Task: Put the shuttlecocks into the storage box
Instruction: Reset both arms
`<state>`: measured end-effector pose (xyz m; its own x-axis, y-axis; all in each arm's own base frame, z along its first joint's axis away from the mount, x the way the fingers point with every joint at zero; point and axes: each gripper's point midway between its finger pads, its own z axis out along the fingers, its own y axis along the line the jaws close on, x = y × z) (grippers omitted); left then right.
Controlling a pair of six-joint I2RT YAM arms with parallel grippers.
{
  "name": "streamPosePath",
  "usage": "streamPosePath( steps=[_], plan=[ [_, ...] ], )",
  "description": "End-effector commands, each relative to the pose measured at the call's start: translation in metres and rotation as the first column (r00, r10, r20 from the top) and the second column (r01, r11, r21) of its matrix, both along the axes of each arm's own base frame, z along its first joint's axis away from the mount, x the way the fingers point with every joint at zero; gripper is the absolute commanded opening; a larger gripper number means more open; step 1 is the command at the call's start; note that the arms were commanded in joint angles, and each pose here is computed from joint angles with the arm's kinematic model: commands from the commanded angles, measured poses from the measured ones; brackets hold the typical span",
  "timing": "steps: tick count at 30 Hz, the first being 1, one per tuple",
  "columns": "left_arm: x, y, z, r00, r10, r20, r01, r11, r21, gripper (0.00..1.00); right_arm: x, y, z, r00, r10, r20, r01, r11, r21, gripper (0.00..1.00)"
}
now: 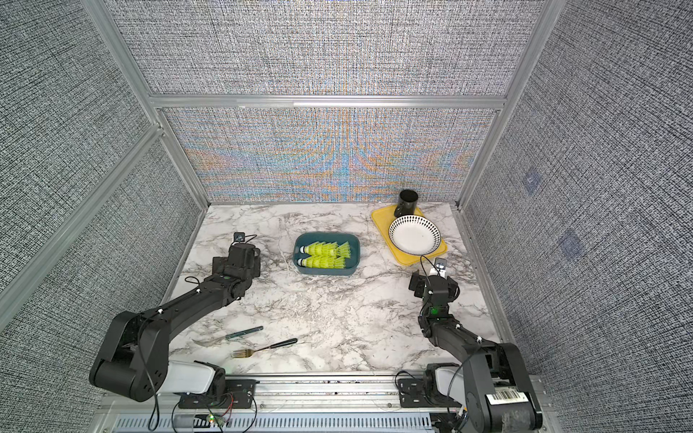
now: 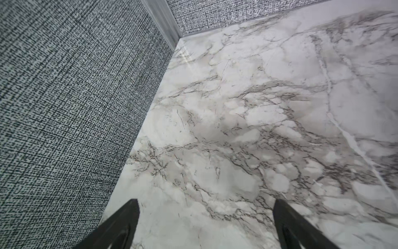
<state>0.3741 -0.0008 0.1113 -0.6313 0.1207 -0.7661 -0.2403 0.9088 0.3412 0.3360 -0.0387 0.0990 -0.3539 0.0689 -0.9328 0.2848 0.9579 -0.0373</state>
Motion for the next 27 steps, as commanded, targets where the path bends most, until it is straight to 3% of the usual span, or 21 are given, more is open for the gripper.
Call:
streamPosePath(
  steps=[1, 7, 16, 27],
  plan=[
    [0.015, 0.000, 0.001, 0.994, -0.044, 0.103, 0.048, 0.998, -0.041, 1.00, 0.017, 0.009, 0.034, 0.985, 0.075, 0.158, -0.070, 0.997, -0.036, 0.99],
    [0.026, 0.001, 0.004, 0.978, -0.088, 0.188, 0.101, 0.993, -0.058, 1.00, 0.035, 0.016, 0.040, 0.969, 0.149, 0.199, -0.146, 0.989, -0.034, 0.99],
    [0.016, 0.016, 0.002, 0.952, -0.047, 0.303, 0.084, 0.990, -0.110, 1.00, 0.024, 0.025, 0.031, 0.941, 0.206, 0.269, -0.205, 0.978, -0.032, 0.99],
    [0.009, 0.007, -0.003, 0.931, -0.109, 0.348, 0.155, 0.982, -0.108, 0.99, 0.022, 0.034, 0.032, 0.929, 0.247, 0.276, -0.239, 0.969, -0.063, 0.99]
  ],
)
